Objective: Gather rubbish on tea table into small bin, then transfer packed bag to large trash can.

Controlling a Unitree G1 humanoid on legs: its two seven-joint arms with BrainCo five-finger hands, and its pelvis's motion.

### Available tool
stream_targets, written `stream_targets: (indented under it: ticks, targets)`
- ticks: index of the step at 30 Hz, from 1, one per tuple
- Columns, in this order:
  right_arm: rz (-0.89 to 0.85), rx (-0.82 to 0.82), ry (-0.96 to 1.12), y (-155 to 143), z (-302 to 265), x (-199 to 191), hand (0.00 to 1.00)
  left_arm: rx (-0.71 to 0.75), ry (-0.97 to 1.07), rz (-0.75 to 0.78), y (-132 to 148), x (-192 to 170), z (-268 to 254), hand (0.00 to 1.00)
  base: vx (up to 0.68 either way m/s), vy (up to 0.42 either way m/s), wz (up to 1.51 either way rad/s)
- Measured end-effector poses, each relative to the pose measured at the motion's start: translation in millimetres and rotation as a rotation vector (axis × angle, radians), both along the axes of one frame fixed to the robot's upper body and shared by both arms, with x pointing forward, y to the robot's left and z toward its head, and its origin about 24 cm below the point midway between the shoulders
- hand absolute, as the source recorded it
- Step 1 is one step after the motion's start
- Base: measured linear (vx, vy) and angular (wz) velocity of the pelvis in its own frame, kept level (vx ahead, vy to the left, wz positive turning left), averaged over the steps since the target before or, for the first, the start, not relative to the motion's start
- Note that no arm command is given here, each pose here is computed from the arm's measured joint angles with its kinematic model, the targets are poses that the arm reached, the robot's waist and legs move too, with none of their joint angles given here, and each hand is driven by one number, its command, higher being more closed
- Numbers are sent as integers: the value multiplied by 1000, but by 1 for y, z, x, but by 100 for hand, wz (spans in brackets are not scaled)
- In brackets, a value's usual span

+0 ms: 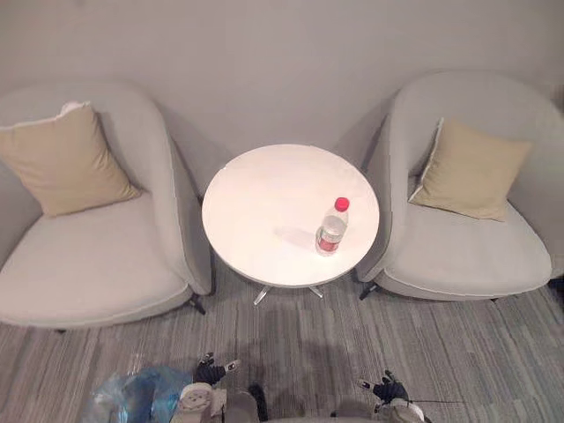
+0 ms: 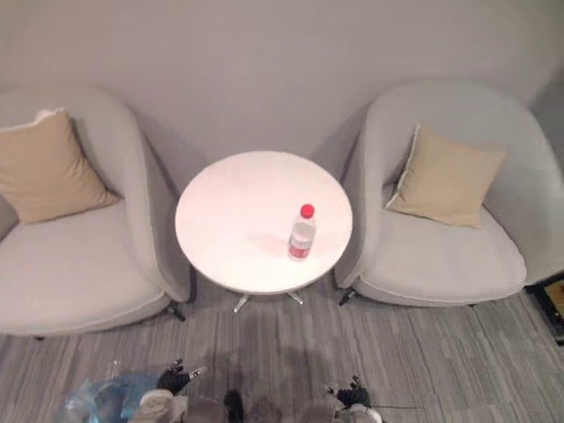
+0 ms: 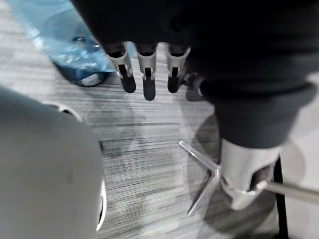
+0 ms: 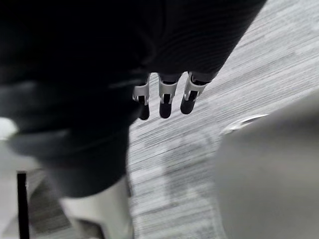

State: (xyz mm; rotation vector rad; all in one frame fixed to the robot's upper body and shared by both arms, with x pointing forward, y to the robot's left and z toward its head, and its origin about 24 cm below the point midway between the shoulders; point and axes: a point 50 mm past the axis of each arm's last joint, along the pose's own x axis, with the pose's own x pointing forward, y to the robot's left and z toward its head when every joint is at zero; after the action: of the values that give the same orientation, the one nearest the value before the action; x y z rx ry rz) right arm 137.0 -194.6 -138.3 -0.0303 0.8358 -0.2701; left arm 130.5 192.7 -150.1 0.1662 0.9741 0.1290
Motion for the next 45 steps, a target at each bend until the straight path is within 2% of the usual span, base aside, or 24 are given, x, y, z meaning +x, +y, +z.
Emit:
stream_targets:
  ticks: [4,7,12,19,25,30,45]
  targets:
    - [-106,23,109,-8,-11,-15,0,-7,5,13,-1,-1,-1,0,228,-90,55]
    - [-102,15,133,-7,-14,-22,0,2,11,17,3,-4,-1,0,268,-196,46]
    - [-111,-18,154,-21,-13,-23,0,-39,55,34,-14,-13,-8,0,196,-158,10]
    - [-85,-31,163,-22,-13,-24,0,-27,68,16,-12,-15,-9,0,38,-8,15]
    - [34,-144,-105,-23,25,18,0,-11,70,-11,-10,-15,-8,0,-69,64,-5]
    - [97,-249,-294,-24,60,35,0,-1,66,-39,-10,-14,-8,0,-94,6,0]
    - [219,-373,-464,-15,95,50,0,12,65,-123,-13,-14,-7,0,-28,-8,3]
